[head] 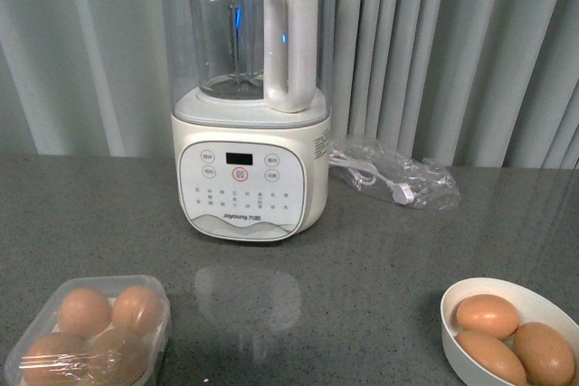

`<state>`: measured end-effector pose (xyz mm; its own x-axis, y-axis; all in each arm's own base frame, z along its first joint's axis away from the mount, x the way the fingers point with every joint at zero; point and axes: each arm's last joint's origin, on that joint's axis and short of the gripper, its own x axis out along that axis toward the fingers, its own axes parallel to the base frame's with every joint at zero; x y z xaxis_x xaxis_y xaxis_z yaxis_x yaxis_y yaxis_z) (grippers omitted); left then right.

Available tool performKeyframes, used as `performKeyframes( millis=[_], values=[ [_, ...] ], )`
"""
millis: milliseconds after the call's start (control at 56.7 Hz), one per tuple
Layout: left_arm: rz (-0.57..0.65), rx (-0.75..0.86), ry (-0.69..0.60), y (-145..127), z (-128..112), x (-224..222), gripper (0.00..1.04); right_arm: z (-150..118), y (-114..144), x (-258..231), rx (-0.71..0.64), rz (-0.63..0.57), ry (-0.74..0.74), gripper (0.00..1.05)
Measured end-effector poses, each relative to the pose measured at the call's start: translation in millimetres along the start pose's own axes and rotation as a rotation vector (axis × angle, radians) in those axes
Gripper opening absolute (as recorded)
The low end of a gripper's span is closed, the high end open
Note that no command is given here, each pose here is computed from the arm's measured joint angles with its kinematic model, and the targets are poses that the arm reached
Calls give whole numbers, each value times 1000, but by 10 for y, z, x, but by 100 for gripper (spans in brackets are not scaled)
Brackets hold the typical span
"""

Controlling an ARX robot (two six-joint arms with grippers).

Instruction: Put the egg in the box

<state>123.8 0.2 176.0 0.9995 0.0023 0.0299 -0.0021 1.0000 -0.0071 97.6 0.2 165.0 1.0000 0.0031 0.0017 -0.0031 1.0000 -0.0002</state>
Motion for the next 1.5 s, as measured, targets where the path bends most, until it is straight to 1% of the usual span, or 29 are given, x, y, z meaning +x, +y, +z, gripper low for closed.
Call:
performKeyframes(
  millis=[688, 741, 829, 970, 987, 1111, 1128, 1199, 1252, 1270, 1375, 1393, 1446, 1499],
  values=[
    [0, 0, -1, 0, 2, -177, 4, 0, 0, 0, 0, 0, 0, 97],
    [-1, 0, 34, 0, -41, -233, 4, 0, 0, 0, 0, 0, 0, 97],
    [0, 0, 3, 0, -21, -275, 4, 0, 0, 0, 0, 0, 0, 97],
    [0, -1, 5, 0, -24, -277, 5, 0, 0, 0, 0, 0, 0, 97],
    [0, 0, 5, 0, -24, -277, 6, 0, 0, 0, 0, 0, 0, 97],
    [0, 0, 5, 0, -24, -277, 29, 0, 0, 0, 0, 0, 0, 97],
    [0, 0, 5, 0, -24, -277, 31, 0, 0, 0, 0, 0, 0, 97],
    [0, 0, 5, 0, -24, -277, 49, 0, 0, 0, 0, 0, 0, 97],
    [0, 0, 5, 0, -24, -277, 59, 0, 0, 0, 0, 0, 0, 97],
    [0, 0, 5, 0, -24, -277, 61, 0, 0, 0, 0, 0, 0, 97],
    [0, 0, 5, 0, -24, -277, 81, 0, 0, 0, 0, 0, 0, 97],
    [0, 0, 5, 0, -24, -277, 82, 0, 0, 0, 0, 0, 0, 97],
    [0, 0, 5, 0, -24, -277, 93, 0, 0, 0, 0, 0, 0, 97],
    [0, 2, 5, 0, -24, -277, 100, 0, 0, 0, 0, 0, 0, 97]
  ],
)
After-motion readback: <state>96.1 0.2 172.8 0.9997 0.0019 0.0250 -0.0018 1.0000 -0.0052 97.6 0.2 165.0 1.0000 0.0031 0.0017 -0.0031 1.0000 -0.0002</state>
